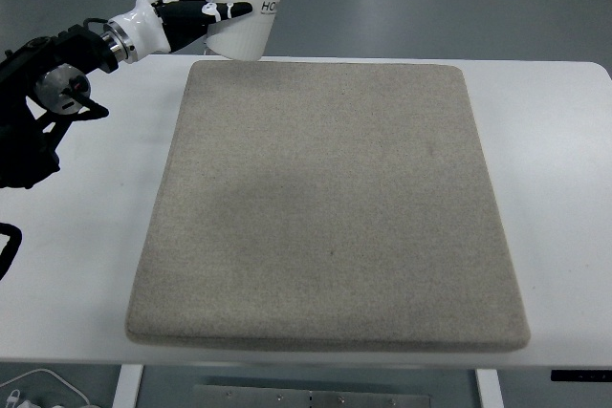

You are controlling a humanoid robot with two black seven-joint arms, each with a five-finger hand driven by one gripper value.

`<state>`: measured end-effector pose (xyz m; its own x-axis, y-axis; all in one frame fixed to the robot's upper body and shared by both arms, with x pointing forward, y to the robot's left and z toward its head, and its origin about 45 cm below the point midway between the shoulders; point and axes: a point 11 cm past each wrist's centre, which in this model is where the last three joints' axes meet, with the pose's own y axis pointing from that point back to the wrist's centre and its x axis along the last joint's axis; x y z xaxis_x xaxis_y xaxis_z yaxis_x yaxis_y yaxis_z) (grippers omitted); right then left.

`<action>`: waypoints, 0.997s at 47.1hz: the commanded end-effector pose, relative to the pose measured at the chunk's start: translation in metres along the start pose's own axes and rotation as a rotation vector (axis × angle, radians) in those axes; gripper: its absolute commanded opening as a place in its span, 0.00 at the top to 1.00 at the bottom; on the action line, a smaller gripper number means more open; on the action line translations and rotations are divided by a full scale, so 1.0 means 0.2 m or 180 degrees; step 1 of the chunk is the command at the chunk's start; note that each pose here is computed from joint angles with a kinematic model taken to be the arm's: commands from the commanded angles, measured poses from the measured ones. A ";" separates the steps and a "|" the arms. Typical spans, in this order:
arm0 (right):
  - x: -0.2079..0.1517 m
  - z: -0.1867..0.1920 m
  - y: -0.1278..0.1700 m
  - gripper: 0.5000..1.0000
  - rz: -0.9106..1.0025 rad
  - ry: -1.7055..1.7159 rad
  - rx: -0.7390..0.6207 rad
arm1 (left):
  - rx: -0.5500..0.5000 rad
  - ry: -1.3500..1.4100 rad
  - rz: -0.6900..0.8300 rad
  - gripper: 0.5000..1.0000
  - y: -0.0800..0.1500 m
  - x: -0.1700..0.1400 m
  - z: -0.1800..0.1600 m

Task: Flip white cup upright
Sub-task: 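Lift the white cup with the left hand and rotate it upright, then lower the upright cup onto the pad's far edge with the left hand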

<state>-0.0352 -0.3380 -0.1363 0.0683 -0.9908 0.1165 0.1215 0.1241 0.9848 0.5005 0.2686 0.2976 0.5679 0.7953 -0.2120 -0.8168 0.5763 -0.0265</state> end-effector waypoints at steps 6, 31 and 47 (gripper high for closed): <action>0.00 0.00 0.00 0.14 0.0000 -0.0001 -0.0001 | -0.0296 0.0027 0.0134 0.79 0.06 0.05 -0.08; 0.00 0.00 0.00 0.14 0.0004 -0.0006 0.0000 | -0.0718 0.0028 0.0062 0.80 0.03 -0.05 -0.22; 0.00 0.00 0.00 0.14 -0.0020 0.0001 -0.0005 | -0.0370 -0.0072 -0.0084 0.82 0.03 -0.13 -0.41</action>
<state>-0.0363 -0.3374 -0.1364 0.0682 -0.9916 0.1103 0.1237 0.1181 0.9853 0.4756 0.2382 0.2285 0.5858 0.7876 -0.1909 -0.8102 0.5637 -0.1605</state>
